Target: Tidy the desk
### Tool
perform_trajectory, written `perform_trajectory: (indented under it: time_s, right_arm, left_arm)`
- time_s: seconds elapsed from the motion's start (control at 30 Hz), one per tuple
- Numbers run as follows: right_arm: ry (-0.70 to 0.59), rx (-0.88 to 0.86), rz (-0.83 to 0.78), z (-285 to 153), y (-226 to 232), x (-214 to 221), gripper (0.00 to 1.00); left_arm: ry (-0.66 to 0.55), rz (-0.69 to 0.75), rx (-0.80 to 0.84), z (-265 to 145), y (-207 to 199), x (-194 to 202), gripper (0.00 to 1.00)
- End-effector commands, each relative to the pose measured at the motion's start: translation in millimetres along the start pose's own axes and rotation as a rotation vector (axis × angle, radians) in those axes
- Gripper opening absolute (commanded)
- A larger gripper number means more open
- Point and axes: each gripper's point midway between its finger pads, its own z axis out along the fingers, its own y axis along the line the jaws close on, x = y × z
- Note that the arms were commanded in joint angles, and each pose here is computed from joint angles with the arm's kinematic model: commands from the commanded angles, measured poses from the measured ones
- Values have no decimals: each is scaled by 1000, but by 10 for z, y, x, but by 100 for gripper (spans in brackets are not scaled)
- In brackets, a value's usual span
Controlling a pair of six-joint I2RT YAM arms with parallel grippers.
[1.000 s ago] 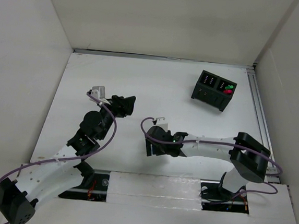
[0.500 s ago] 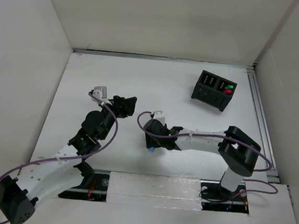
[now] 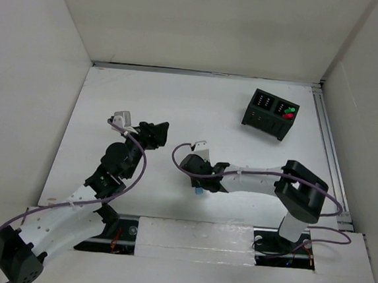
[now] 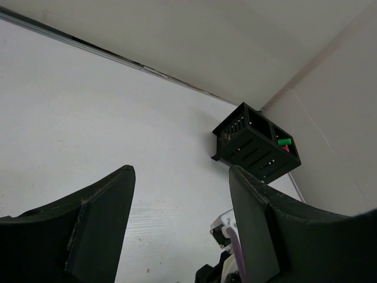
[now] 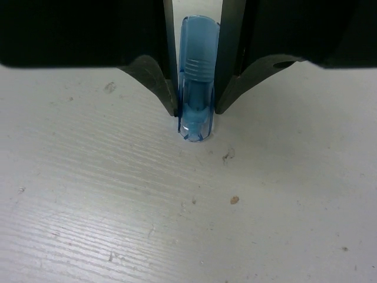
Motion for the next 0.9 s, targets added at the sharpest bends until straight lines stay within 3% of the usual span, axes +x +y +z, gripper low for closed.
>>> perform_trajectory:
  time_s: [0.0, 0.1, 0.2, 0.33, 0.43, 0.47, 0.57, 0.87]
  right_arm:
    - [-52, 8, 22, -127, -168, -306, 18]
    - [-172, -30, 85, -280, -303, -859, 18]
    - [-336, -42, 192, -423, -725, -1635, 17]
    - [-570, 83, 329, -601, -1555, -2626, 17]
    - [-636, 246, 398, -477, -2299, -2971, 17]
    - [-666, 321, 449, -399, -2761, -3173, 18]
    - [-711, 351, 476, -451, -2993, -3412, 19]
    - [-667, 542, 459, -181, -3613, -3440, 25]
  left_arm:
    - [-27, -15, 15, 23, -57, -71, 61]
    - [-27, -16, 21, 24, -67, -63, 61]
    - [-8, -10, 40, 45, -107, -23, 61]
    - [34, 8, 71, 93, -179, 62, 61]
    - [59, 25, 57, 135, -173, 103, 61]
    - [72, 31, 50, 158, -169, 130, 61]
    - [76, 32, 61, 160, -189, 138, 61]
    - [85, 34, 62, 175, -192, 166, 62]
